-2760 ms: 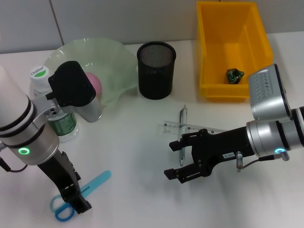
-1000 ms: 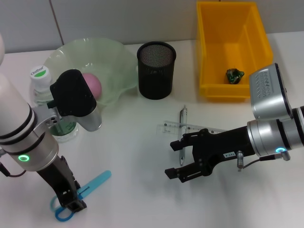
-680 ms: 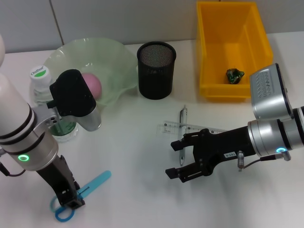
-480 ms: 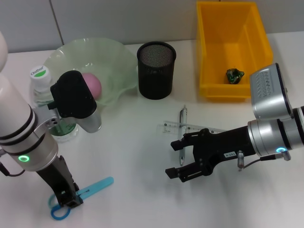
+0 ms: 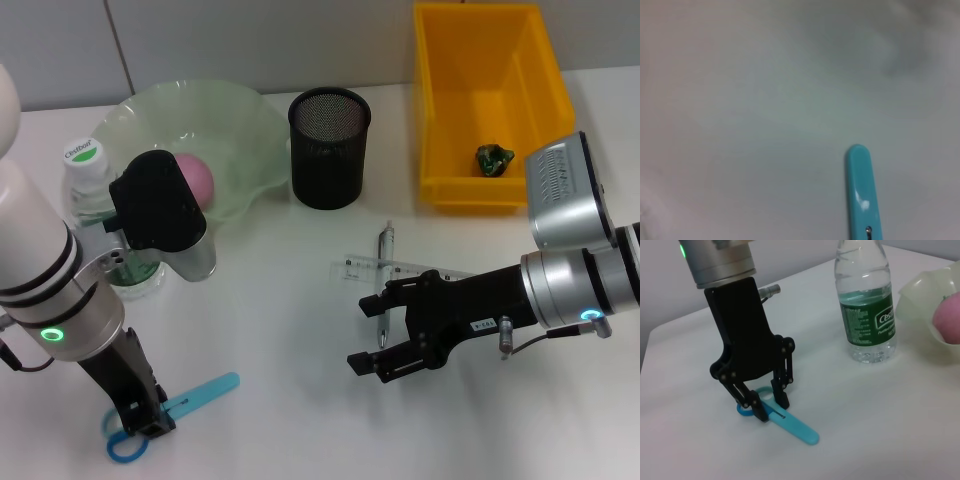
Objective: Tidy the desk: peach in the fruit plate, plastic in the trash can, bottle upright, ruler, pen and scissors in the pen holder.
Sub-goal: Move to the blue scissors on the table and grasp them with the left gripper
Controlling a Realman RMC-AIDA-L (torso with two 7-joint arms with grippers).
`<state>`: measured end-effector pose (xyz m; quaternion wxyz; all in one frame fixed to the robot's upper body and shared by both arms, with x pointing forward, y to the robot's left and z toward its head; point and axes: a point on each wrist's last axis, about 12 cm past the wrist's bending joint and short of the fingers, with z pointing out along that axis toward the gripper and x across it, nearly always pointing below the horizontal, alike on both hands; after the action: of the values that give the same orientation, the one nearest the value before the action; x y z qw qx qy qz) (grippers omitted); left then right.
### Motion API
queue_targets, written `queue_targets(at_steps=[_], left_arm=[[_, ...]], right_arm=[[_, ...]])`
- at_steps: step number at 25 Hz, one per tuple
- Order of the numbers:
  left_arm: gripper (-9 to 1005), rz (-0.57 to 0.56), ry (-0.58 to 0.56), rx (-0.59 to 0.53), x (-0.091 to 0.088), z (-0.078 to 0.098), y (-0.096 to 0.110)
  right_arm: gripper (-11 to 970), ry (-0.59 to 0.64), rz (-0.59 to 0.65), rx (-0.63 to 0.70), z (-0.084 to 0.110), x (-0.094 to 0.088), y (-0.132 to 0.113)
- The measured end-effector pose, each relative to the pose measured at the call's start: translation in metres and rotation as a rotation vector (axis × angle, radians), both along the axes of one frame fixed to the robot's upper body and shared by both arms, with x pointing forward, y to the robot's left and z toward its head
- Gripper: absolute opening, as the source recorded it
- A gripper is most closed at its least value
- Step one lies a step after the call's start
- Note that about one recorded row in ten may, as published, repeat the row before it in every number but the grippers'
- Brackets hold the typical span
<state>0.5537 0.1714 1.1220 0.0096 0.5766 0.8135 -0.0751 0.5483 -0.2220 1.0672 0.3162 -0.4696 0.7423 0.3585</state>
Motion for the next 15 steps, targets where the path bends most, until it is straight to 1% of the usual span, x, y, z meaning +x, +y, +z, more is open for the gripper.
queue_targets(at_steps=[15], left_arm=[[295, -0.014, -0.003, 0.020, -0.0012, -0.0019, -0.0003]], right_arm=[[827, 0.000, 0.000, -0.001, 0.0001, 0.0001, -0.0003]])
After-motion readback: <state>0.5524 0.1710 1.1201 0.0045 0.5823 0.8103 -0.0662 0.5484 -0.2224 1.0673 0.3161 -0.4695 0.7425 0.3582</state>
